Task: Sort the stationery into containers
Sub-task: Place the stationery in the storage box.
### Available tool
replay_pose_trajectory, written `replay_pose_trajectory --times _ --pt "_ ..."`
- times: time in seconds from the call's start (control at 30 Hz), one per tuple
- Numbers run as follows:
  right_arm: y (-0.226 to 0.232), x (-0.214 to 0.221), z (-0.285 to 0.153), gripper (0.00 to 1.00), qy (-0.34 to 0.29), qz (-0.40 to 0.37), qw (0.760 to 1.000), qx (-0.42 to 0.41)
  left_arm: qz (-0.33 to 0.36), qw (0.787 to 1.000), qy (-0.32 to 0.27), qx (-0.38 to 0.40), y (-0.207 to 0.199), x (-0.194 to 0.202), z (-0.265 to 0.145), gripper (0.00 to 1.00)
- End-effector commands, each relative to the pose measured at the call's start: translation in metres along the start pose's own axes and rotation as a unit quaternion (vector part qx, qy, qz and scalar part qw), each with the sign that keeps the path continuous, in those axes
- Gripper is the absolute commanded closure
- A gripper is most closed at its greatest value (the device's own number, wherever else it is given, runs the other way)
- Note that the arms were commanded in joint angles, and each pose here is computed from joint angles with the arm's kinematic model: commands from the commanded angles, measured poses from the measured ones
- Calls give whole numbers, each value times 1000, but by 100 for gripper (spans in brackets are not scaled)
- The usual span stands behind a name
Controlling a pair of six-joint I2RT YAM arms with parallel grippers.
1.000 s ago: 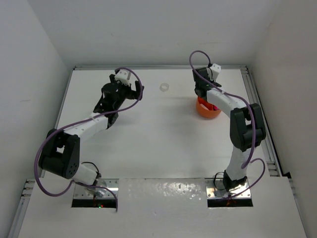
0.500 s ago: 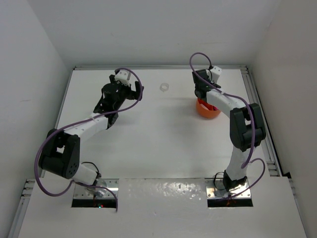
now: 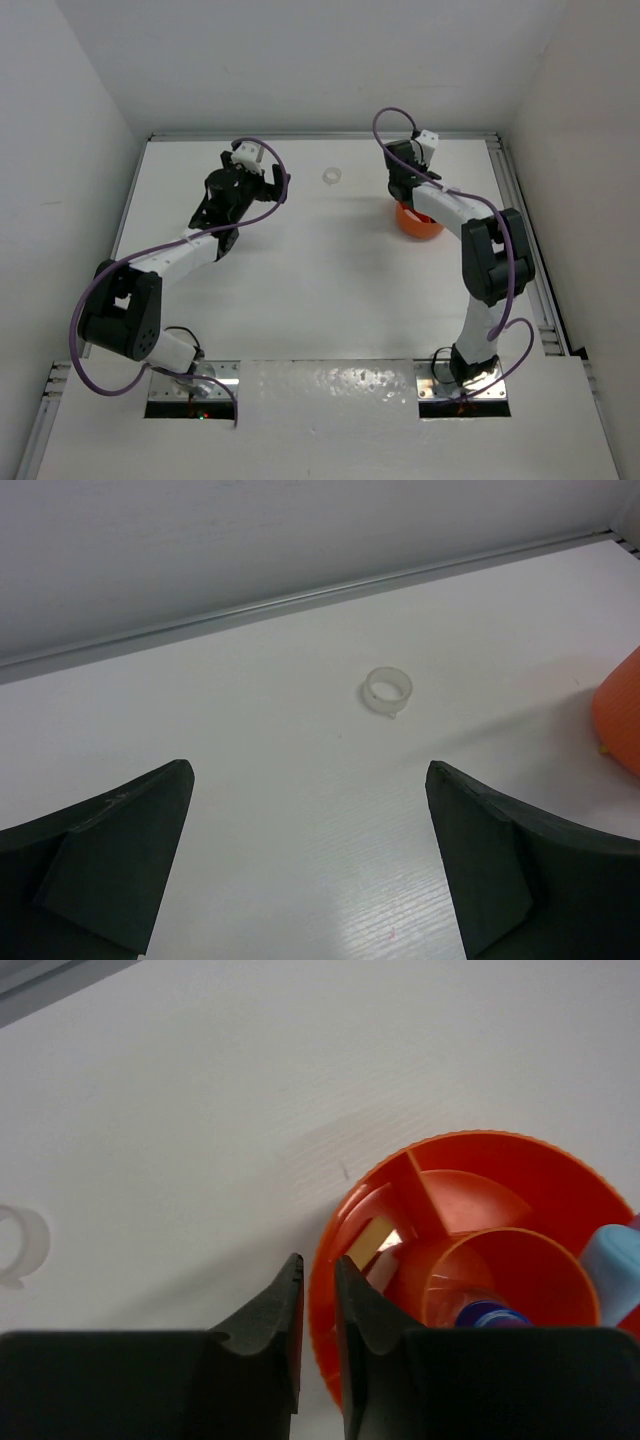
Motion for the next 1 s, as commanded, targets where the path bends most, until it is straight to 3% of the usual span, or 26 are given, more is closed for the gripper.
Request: replay_pose_trajectory --times 0.0,0.07,0.97 --pt "24 -13 -13 84 -32 -32 997 -65 0 999 -46 -5 4 -25 -6 0" --pt "25 -6 -13 89 -18 -32 997 -66 -1 999 -47 -3 4 -25 -7 0" --pt "1 16 -31 87 7 -47 997 -60 -20 998 -53 -12 4 -29 -1 0"
Point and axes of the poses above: each gripper's point midway between its finger pads, its own z axis out along the fingers, its own y axis along the line the jaws close on, x = y × z, the point moved 5 cm from there along -z, back along the fingers, and after that the axes turned 2 degrees about z, right-handed, at the moved point
